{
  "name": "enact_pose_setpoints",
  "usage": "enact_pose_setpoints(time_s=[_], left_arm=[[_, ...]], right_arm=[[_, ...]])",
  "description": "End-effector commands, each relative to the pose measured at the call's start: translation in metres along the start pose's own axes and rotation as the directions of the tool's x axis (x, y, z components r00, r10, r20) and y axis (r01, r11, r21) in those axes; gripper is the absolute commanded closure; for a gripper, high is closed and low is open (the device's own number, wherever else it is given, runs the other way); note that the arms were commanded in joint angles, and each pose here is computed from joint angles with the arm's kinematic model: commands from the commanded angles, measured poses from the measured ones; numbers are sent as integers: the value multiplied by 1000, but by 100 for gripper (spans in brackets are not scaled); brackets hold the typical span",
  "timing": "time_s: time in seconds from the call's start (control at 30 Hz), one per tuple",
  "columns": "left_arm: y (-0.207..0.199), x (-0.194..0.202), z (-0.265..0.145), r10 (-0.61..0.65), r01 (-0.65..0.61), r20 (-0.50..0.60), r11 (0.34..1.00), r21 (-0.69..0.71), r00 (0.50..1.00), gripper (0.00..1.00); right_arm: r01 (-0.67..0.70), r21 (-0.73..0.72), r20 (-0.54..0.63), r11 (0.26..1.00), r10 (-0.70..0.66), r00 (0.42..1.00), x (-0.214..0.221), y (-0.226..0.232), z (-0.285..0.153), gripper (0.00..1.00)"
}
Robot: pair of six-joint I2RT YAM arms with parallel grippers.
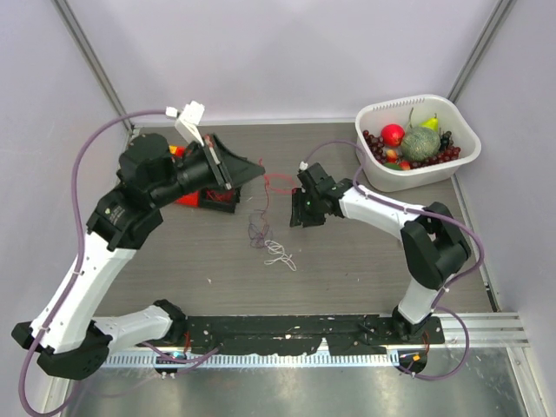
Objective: Untangle the cables
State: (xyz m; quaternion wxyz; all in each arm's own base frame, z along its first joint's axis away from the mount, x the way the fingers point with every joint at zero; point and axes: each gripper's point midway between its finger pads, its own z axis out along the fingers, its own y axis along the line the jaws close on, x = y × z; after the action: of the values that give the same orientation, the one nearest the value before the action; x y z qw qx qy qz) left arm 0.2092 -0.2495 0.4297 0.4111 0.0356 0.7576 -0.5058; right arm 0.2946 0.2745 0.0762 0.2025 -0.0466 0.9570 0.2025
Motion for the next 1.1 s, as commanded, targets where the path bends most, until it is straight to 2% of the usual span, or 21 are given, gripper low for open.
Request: enact_pose_setpoints(time_s=[0.0,0.17,0.2,0.27,0.3,0.33,0.37,0.43,0.63,0.7,0.83,0.9,1.07], left_arm=[[-69,-49,-17,21,-41,113,983,180,993,100],[-100,-83,-21,-46,2,187,974,226,981,100],[-107,-89,-22,-57,4,203,968,251,978,100],[-115,-97,-22,-84,20,216,959,282,973,100],[-117,-99,-20,-96,31,211,957,289,973,100],[-118,-101,-18,-103,39,208,956,292,973,100],[-118,-101,-16,-111,49,198,955,294,974,100],[-120,-102,-11,-131,71,183,951,302,974,100],[-109,-95,4,-193,157,116,951,268,974,100],[-102,-88,10,-210,183,86,951,251,974,100],[-89,-80,12,-237,220,63,953,207,969,100],[-85,-76,11,-252,237,54,952,195,966,100],[-81,-71,5,-273,260,47,948,185,961,100]], right_arm=[[66,65,50,996,-69,996,-19,-9,-5,53],[145,-98,154,985,-129,980,-25,19,-47,45],[152,-115,144,982,-135,980,-19,20,-49,45],[196,-238,171,951,-157,973,-12,39,-68,43],[237,-347,257,908,-151,954,-21,64,-95,42],[258,-383,289,887,-150,945,-16,69,-105,41],[303,-428,384,851,-133,914,-26,86,-133,38],[330,-461,475,824,-85,876,-39,98,-168,37],[383,-438,655,813,-4,756,-86,121,-259,37],[432,-408,721,804,-7,693,-106,134,-302,37],[485,-302,775,821,-85,626,-126,135,-329,38],[546,-233,803,805,-158,575,-127,134,-335,40],[633,-178,813,753,-249,525,-122,137,-338,44]])
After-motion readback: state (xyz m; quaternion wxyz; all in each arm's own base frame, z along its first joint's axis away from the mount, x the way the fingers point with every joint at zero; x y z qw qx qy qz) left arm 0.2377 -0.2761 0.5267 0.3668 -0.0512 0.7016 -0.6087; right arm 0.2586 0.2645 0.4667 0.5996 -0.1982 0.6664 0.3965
